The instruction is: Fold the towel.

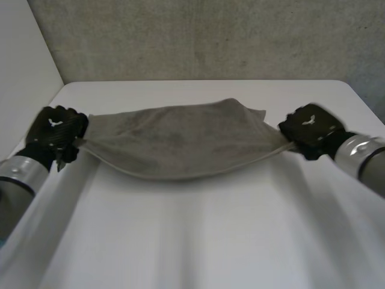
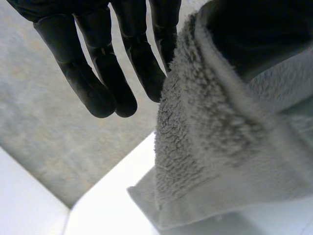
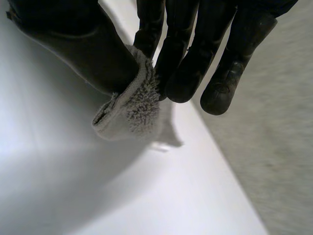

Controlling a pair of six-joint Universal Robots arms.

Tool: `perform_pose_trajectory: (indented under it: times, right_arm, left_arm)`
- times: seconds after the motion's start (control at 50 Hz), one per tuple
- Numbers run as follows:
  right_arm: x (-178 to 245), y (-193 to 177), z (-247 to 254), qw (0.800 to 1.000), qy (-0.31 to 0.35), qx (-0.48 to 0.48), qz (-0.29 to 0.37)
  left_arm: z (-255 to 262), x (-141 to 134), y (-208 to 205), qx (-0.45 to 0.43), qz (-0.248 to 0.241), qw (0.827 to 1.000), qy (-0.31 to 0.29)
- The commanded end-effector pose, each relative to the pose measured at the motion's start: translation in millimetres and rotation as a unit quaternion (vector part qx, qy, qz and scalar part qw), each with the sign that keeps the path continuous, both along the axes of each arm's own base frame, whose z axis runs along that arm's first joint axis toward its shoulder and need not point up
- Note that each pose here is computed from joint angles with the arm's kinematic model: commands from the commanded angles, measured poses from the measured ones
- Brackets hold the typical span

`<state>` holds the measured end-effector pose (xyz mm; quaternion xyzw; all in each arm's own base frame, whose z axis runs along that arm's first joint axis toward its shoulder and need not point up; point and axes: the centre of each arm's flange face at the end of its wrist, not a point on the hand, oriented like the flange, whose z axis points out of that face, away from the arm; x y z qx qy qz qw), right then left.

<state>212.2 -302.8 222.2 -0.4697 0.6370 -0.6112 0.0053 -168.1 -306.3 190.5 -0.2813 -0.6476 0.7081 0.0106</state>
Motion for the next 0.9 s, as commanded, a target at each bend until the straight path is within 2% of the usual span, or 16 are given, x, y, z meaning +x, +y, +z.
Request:
perform_pose_trajectory:
  times: [0.02,0.14,0.26,0.38,0.5,0.58,0.62,0.74,0.9]
  right_arm:
    - [-24,32,70,0.998,-0.008,-0.042,-0.034]
    - [-35,47,103,0.998,-0.011,-0.037,-0.039]
    - [-34,46,105,0.999,-0.01,-0.018,-0.032]
    - [-28,8,70,0.999,-0.004,0.029,-0.029]
    - [-6,-29,35,0.998,0.013,0.059,-0.021]
    - [15,-55,7,0.997,0.031,0.067,-0.024]
    - [19,-64,-4,0.996,0.036,0.069,-0.03]
    - [29,-97,-38,0.995,0.047,0.068,-0.051]
    - [39,-124,-59,0.995,0.052,0.041,-0.079]
  left_arm:
    - [50,18,34,-0.014,0.021,1.0,0.005]
    - [68,23,50,0.0,0.005,1.0,0.022]
    - [66,21,51,0.008,-0.008,1.0,0.025]
    - [44,17,21,0.03,-0.02,0.999,0.024]
    - [11,-6,-23,0.065,-0.054,0.996,0.025]
    - [-5,-12,-46,0.086,-0.047,0.995,0.023]
    - [-22,-22,-63,0.11,-0.043,0.993,0.021]
    - [-53,-28,-94,0.151,-0.021,0.988,0.014]
    - [-68,-33,-119,0.155,0.003,0.988,0.008]
